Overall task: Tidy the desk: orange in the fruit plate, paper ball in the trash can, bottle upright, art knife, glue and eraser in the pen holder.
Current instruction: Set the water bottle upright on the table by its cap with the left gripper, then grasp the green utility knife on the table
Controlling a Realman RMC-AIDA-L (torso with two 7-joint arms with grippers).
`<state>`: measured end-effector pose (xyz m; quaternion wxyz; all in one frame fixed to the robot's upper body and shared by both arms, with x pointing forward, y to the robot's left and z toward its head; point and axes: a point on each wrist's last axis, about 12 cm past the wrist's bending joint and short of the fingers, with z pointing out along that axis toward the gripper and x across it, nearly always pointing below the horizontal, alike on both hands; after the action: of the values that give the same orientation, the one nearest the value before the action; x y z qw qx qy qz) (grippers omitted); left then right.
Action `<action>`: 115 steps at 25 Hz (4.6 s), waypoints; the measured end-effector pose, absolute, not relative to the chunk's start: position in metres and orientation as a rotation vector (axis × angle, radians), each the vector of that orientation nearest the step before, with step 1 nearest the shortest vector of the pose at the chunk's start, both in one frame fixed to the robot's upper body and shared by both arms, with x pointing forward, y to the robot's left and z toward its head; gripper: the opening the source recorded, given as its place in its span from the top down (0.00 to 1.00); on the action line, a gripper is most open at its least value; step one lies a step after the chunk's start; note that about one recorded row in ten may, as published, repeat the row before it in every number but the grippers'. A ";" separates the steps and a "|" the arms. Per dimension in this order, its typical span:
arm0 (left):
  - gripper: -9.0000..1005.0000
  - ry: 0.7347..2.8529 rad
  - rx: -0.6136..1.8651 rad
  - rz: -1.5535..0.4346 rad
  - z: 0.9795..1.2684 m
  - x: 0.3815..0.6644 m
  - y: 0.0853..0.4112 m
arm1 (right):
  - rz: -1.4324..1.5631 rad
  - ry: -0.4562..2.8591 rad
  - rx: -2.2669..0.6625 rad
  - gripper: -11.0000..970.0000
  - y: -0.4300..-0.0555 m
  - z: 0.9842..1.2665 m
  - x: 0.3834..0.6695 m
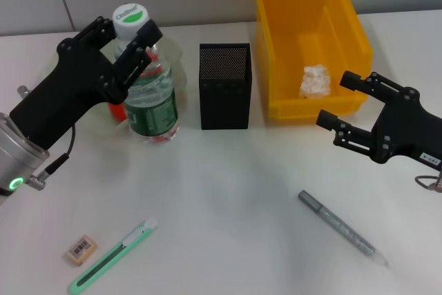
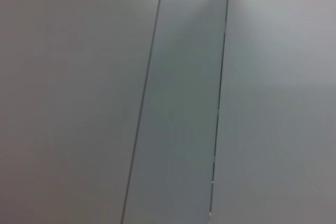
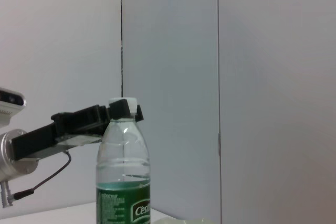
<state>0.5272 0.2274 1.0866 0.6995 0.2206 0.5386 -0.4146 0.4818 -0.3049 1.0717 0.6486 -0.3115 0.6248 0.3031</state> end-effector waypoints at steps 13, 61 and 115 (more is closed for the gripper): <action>0.48 1.252 0.465 -0.861 1.073 0.523 0.233 | 0.686 1.411 -0.715 0.20 -0.306 1.077 0.483; 0.46 1.424 0.430 -0.726 1.044 0.520 0.244 | 0.684 1.386 -0.733 0.21 -0.306 1.086 0.487; 0.14 1.376 0.452 -0.768 1.049 0.515 0.241 | 0.686 1.378 -0.741 0.21 -0.304 1.089 0.491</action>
<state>0.5151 0.2407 1.0489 0.6824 0.2017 0.6136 -0.3423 0.4911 -0.3039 1.0890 0.6569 -0.3270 0.6081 0.3028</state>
